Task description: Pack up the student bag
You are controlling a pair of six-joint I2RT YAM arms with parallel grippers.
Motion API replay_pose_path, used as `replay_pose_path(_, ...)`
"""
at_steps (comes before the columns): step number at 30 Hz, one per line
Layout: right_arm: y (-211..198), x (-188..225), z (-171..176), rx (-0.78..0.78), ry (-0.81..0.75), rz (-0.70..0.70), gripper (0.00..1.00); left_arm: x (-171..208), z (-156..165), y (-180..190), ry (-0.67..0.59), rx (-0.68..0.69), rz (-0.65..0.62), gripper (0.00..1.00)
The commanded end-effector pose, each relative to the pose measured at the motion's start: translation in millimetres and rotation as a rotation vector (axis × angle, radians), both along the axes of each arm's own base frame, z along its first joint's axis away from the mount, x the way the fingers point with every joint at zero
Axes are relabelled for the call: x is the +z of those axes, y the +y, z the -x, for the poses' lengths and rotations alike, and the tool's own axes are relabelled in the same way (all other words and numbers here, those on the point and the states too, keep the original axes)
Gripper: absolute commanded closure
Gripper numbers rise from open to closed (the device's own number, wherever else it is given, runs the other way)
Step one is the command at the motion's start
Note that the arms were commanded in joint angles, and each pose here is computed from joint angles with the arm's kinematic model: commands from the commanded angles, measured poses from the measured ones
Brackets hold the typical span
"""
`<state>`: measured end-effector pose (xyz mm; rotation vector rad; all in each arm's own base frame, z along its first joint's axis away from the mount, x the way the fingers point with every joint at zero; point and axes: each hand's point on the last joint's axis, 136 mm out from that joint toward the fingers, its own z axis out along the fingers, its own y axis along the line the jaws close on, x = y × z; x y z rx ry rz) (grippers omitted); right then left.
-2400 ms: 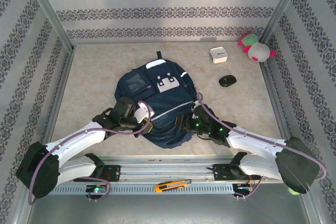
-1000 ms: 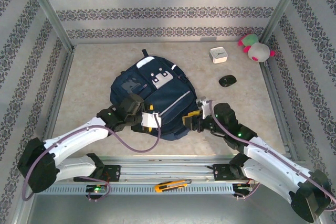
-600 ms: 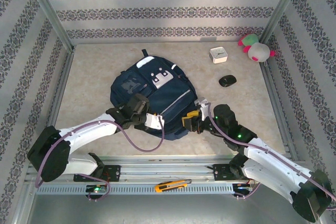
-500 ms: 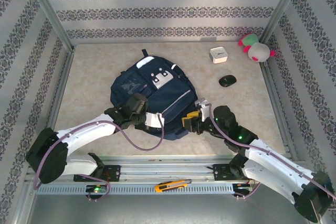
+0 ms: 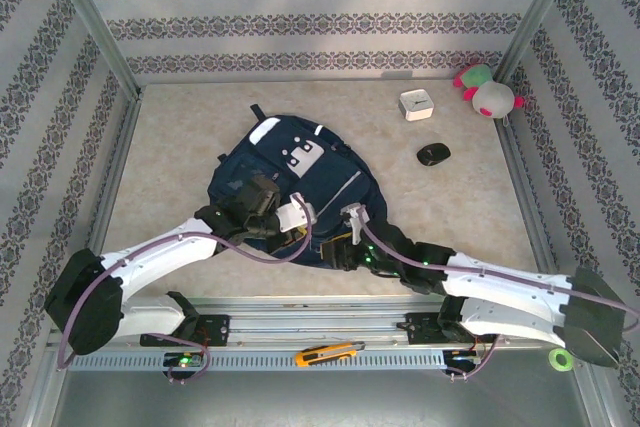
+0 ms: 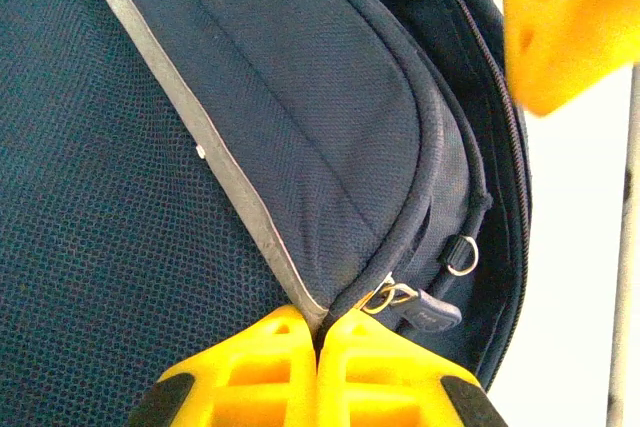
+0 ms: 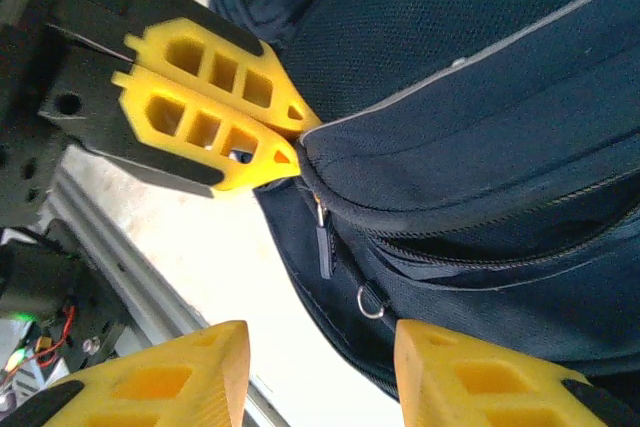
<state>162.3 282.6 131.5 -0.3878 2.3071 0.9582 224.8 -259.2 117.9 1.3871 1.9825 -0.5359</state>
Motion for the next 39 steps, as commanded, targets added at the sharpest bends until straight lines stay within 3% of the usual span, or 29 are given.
replay_pose_path(1, 17, 18, -17, -0.102, 0.007, -0.076, 0.59, 13, -3, -10, 0.124, 0.070, 0.076, 1.00)
replay_pose_path(7, 33, 2, -21, -0.138, 0.056, -0.094, 0.63, 8, -3, -15, 0.200, 0.075, 0.069, 1.00)
replay_pose_path(21, 15, -23, -44, -0.296, 0.000, 0.021, 0.69, 28, -4, -23, 0.229, 0.075, 0.187, 1.00)
replay_pose_path(26, 24, -19, -42, -0.240, -0.019, 0.029, 0.87, 33, -11, -21, 0.223, 0.099, 0.219, 1.00)
replay_pose_path(30, 11, -17, -40, -0.239, -0.043, 0.081, 1.00, 27, -16, -10, 0.194, 0.135, 0.160, 1.00)
replay_pose_path(39, -39, -8, -39, -0.236, -0.033, 0.159, 1.00, 14, -25, 20, 0.130, 0.215, -0.012, 1.00)
